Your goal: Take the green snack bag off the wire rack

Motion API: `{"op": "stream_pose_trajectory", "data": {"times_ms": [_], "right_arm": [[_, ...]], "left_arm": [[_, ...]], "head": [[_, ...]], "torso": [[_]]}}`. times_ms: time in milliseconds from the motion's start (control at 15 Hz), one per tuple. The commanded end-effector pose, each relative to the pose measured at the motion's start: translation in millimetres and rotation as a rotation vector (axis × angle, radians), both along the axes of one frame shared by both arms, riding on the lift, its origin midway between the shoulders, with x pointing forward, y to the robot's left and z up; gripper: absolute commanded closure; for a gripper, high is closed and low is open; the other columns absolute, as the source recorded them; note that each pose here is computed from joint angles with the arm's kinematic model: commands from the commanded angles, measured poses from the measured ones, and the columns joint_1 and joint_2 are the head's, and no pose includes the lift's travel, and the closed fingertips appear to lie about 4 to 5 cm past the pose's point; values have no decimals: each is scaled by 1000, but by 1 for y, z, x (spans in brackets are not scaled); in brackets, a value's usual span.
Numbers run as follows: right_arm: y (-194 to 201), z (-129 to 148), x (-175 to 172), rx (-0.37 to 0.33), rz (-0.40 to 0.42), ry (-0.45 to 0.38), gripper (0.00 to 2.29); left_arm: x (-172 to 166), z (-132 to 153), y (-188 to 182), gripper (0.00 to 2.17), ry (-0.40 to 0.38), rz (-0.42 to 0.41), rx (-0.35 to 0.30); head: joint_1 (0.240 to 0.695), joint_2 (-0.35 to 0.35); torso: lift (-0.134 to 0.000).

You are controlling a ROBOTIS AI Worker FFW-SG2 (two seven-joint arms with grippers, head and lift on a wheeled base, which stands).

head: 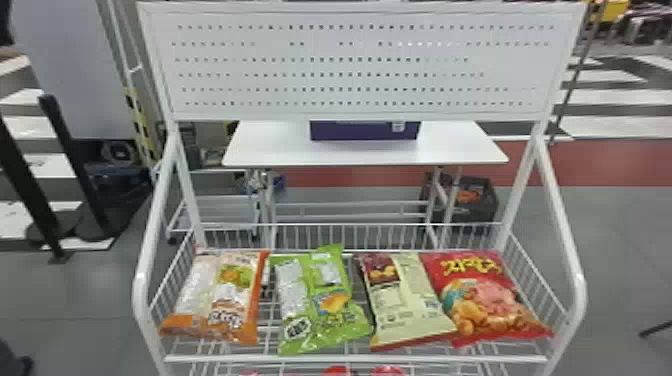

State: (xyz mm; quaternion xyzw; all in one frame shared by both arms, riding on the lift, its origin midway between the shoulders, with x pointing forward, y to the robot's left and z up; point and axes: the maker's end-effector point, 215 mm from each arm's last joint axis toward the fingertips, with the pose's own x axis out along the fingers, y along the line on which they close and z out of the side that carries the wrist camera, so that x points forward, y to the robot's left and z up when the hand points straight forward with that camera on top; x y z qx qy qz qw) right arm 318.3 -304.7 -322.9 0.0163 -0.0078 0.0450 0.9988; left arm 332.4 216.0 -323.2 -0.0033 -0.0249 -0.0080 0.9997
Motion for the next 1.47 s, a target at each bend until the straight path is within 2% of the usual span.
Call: {"op": "stream_pose_trajectory", "data": {"times_ms": [0, 133, 333, 533, 1000, 1133, 1200, 1267, 1400], "right_arm": [[1, -4, 1, 3, 1, 3, 171], [6, -6, 1, 5, 6, 4, 171], [9, -6, 0, 3, 10, -7, 171], [9, -7, 0, 3, 8, -8, 171], [9, -10, 0, 0, 8, -4, 171], [9, -10, 0, -1, 10, -4, 171], [9, -10, 0, -1, 10, -4, 171], [9, -9, 0, -2, 12, -5, 171], [9, -7, 0, -2, 13, -11, 171]], "left_arm": [[33, -16, -33, 39, 28, -47, -7], [69, -45, -70, 46, 103, -95, 12], [119, -62, -118, 46, 141, -130, 21], [154, -73, -152, 46, 169, -164, 30], [196, -117, -162, 46, 268, -167, 42], [202, -117, -160, 80, 274, -163, 49], [203, -120, -158, 140, 285, -163, 56], [202, -133, -156, 245, 333, -163, 78], [199, -139, -156, 792, 352, -170, 88]], "head": [[499, 0], [499, 0], [499, 0], [499, 0], [499, 0], [499, 0], [499, 0], [499, 0], [499, 0]], "torso": [[0], [0], [0], [0], [0], [0], [0], [0], [0]]}}
